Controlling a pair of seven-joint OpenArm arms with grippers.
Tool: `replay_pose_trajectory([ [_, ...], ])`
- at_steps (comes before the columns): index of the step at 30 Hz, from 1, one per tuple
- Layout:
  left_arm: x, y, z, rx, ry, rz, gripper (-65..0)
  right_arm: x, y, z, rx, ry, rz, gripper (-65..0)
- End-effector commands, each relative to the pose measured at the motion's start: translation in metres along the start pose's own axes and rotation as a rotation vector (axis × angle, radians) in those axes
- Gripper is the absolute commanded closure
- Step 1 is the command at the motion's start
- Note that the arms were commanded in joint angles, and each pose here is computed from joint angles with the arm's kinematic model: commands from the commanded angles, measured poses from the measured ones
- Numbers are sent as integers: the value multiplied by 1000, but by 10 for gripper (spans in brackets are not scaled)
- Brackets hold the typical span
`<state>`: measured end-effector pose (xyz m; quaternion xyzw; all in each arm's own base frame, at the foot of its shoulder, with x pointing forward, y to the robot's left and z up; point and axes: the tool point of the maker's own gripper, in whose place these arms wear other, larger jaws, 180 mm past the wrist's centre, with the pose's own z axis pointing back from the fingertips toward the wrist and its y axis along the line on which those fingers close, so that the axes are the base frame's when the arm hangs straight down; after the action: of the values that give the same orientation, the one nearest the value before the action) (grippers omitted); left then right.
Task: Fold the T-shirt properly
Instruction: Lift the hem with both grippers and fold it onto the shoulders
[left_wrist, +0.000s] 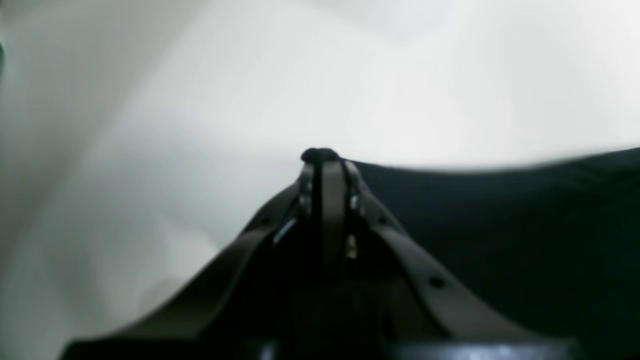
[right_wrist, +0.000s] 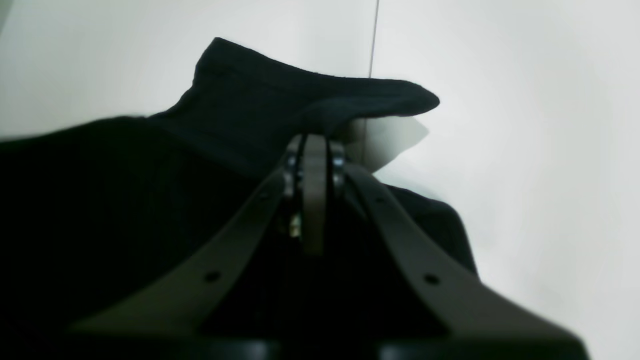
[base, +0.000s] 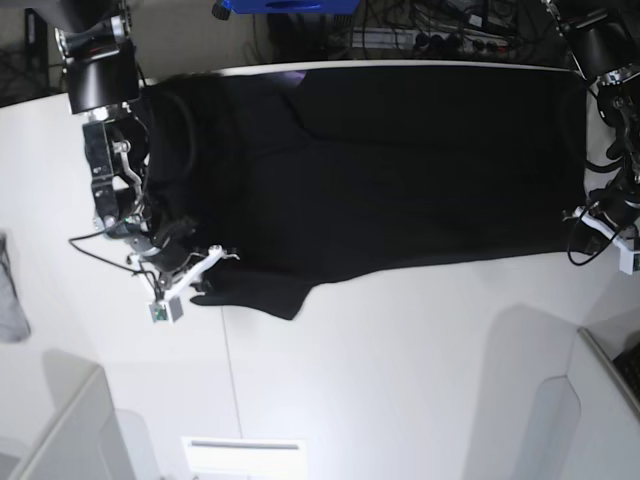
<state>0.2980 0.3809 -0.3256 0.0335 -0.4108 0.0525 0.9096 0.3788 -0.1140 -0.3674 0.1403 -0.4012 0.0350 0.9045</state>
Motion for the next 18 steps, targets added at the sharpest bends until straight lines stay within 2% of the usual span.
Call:
replay_pose_trajectory([
  [1, 20, 7, 10, 20, -53, -30, 0, 19, 0, 5, 4, -56, 6, 0],
  [4, 18, 4, 16, 20, -53, -57, 0, 15, -2, 6, 1, -51, -2, 0],
  [10, -2, 3, 23, 21, -10, -84, 0, 15, -18, 34, -37, -51, -53, 0],
  [18, -4, 5, 49, 54, -43, -102, 0, 5, -18, 65, -49, -32, -55, 0],
])
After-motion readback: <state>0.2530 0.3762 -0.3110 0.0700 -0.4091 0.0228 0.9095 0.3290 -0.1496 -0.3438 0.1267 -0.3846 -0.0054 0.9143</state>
